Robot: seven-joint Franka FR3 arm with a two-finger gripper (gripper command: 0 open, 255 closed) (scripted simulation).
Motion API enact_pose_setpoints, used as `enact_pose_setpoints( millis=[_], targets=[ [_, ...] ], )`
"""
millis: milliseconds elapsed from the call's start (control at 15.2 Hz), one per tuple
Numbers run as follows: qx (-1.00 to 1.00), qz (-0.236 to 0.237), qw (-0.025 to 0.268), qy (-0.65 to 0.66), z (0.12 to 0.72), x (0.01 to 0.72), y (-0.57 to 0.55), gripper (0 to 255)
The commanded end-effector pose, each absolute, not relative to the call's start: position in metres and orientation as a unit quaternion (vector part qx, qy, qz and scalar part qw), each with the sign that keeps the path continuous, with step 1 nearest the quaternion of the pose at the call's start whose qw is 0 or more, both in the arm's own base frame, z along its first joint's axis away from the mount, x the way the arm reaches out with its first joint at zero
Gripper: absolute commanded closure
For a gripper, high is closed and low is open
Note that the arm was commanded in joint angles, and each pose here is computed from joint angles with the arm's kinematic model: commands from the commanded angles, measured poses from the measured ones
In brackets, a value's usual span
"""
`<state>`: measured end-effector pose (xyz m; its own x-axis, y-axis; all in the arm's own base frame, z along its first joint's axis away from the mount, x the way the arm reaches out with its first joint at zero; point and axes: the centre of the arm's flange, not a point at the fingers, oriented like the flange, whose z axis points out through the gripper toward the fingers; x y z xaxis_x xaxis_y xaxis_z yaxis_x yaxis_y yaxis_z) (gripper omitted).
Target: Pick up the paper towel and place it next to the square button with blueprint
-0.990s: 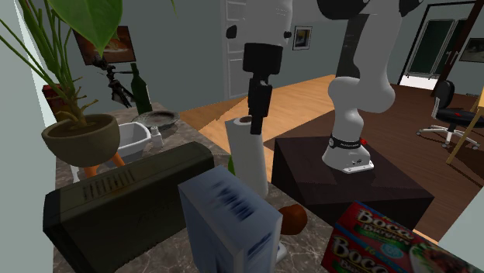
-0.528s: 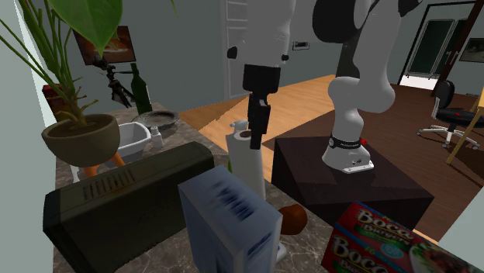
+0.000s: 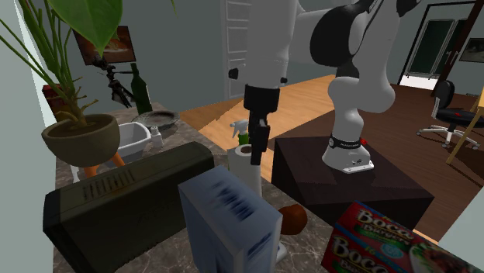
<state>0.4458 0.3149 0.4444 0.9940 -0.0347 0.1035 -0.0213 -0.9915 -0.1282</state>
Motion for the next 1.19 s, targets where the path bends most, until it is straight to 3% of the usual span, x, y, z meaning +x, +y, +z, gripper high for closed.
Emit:
enact_pose_setpoints(
  millis=[0, 528, 594, 924, 1122],
  targets=[
    [-0.996, -0.053, 0.064, 0.014, 0.428, 0.446, 0.314, 255],
    [-0.996, -0.053, 0.064, 0.014, 0.428, 0.446, 0.314, 255],
    [-0.996, -0.053, 0.064, 0.014, 0.428, 0.446, 0.314, 0],
    [-0.996, -0.053, 0.064, 0.014, 0.428, 0.446, 0.314, 0],
    [-0.996, -0.053, 0.064, 0.014, 0.467, 0.442, 0.309, 0]
  ],
)
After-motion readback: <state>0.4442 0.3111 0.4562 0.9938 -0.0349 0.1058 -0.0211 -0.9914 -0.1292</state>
